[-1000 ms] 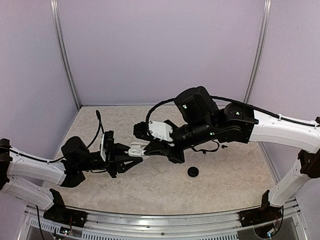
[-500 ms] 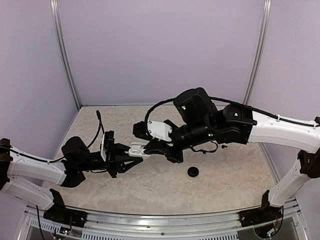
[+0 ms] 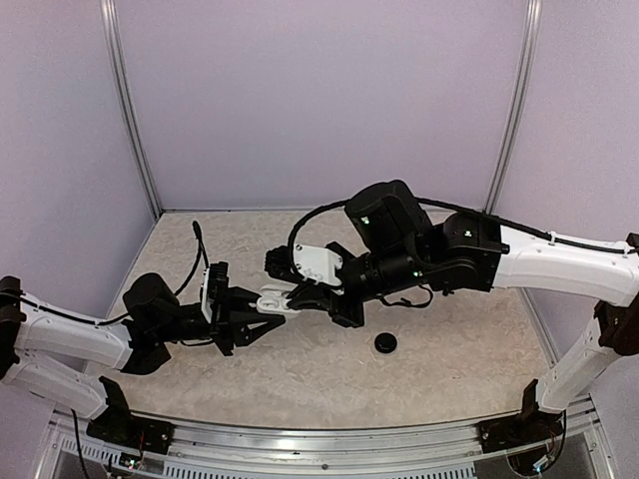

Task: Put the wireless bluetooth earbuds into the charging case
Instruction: Insert the right earbud into the right side groove of the charging case, then adjust the right earbud in the right side groove of the charging case.

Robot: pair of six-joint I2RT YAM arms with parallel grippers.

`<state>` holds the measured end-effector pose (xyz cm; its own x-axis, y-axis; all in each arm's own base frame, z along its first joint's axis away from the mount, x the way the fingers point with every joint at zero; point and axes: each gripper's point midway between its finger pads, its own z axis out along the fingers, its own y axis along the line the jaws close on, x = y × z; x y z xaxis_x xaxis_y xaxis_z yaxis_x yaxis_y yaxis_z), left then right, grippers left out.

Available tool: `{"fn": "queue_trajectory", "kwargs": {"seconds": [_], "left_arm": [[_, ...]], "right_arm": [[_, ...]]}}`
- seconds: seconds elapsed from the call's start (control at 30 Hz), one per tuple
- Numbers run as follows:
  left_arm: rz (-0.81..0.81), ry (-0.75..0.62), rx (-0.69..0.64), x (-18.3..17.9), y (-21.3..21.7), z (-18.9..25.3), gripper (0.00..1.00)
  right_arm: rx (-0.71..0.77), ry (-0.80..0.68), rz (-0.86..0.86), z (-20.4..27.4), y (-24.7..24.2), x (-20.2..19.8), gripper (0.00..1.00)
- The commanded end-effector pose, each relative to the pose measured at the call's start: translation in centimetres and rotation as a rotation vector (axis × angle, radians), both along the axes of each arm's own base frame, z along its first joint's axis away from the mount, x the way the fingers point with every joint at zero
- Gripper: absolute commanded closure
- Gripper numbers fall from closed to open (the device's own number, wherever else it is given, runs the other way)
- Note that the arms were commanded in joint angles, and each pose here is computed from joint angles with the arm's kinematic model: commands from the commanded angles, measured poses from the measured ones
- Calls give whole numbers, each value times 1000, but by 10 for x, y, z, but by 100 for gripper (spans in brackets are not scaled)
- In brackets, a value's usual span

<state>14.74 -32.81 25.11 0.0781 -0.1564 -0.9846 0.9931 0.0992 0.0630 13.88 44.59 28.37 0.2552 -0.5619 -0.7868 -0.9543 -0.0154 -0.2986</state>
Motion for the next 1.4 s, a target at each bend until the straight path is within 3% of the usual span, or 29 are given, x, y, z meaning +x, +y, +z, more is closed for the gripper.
{"fn": "queue_trajectory", "kwargs": {"seconds": [0.0, 0.2, 0.37, 0.57, 0.93, 1.37], "left_arm": [[-8, -54, -77, -4, 5, 22, 100], [-14, -59, -88, -4, 7, 25, 100], [-17, -58, -88, -4, 6, 25, 100], [-19, -60, -86, -4, 6, 24, 100], [-19, -54, -83, -4, 5, 23, 100], [-16, -52, -84, -4, 7, 23, 100]], "right_arm": [[-35, 7, -6, -14, -1, -3, 100], [-37, 17, 14, -17, -2, -7, 99], [-10, 22, 12, -5, -1, -8, 85], [33, 11, 3, 15, -4, -8, 81], [97, 23, 32, 36, -10, -17, 88], [1, 49, 31, -4, -2, -13, 92]]}}
